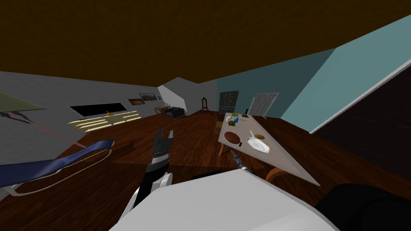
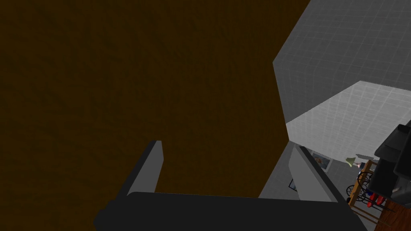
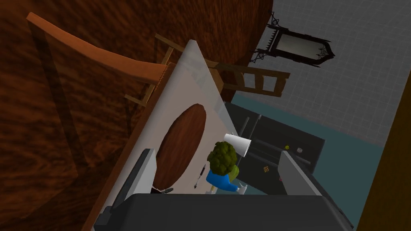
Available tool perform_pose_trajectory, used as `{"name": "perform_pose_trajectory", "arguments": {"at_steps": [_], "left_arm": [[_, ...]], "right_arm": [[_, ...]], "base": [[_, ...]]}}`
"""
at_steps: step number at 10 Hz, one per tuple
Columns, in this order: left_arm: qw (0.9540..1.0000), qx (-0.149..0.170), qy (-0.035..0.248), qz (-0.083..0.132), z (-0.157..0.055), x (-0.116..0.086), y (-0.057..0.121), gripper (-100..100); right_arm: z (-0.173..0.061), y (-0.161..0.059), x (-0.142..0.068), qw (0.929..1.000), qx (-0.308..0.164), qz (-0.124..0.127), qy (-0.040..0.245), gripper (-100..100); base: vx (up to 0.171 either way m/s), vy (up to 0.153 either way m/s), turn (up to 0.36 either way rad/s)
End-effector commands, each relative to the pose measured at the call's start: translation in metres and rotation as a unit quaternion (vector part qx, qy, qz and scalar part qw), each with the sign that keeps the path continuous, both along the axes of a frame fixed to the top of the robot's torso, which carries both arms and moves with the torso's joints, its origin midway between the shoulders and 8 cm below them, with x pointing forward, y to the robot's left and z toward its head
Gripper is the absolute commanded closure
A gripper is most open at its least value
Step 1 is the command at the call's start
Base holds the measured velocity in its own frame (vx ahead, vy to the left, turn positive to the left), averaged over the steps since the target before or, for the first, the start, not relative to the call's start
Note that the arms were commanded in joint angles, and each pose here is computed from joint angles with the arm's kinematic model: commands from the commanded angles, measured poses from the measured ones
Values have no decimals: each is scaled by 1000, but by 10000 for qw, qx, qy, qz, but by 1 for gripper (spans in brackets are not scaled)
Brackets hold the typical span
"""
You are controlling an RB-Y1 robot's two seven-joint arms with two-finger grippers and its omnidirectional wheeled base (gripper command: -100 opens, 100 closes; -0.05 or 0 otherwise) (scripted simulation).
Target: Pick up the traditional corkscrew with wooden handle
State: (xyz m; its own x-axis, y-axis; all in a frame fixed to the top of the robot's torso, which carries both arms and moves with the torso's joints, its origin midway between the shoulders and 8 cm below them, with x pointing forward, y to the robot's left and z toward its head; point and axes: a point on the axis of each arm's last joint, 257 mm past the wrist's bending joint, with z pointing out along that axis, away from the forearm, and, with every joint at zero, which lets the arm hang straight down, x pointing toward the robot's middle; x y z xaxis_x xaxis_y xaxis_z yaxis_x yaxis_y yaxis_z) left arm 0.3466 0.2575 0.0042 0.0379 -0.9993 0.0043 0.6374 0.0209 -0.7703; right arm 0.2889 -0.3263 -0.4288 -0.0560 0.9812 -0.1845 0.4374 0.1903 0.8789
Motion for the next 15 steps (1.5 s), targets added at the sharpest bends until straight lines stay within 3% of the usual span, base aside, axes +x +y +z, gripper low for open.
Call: {"name": "perform_pose_trajectory", "arguments": {"at_steps": [1, 2, 3, 4, 7, 8, 10, 12, 15], "left_arm": [[10000, 0, 0, 0, 0, 0, 0, 0], [10000, 0, 0, -1, 0, 0, 0, 0], [10000, 0, 0, 0, 0, 0, 0, 0], [10000, 0, 0, 0, 0, 0, 0, 0], [10000, 0, 0, 0, 0, 0, 0, 0], [10000, 1, 1, 0, 0, 0, 0, 0], [10000, 1, 0, 0, 0, 0, 0, 0], [10000, 1, 1, 1, 0, 0, 0, 0], [10000, 1, 1, 1, 0, 0, 0, 0]], "right_arm": [[-25, -7, -22, 9993, -70, -15, 356, -100], [-45, -16, -41, 9977, -146, -27, 669, -100], [-50, -18, -46, 9971, -155, -46, 739, -100], [-65, -27, -63, 9947, -237, -42, 1002, -100], [-115, -67, -134, 9784, -591, -74, 1979, -100], [-117, -69, -138, 9775, -597, -86, 2020, -100], [-135, -97, -178, 9634, -874, -63, 2534, -100], [-137, -99, -183, 9620, -881, -79, 2582, -100], [-147, -129, -220, 9457, -1184, -36, 3028, -100]], "base": [[12, 51, 220], [39, 58, 338], [43, 31, 83], [38, 34, 230], [82, 13, 286], [70, -12, 90], [75, -32, 245], [59, -27, 29], [56, -24, 147]]}}
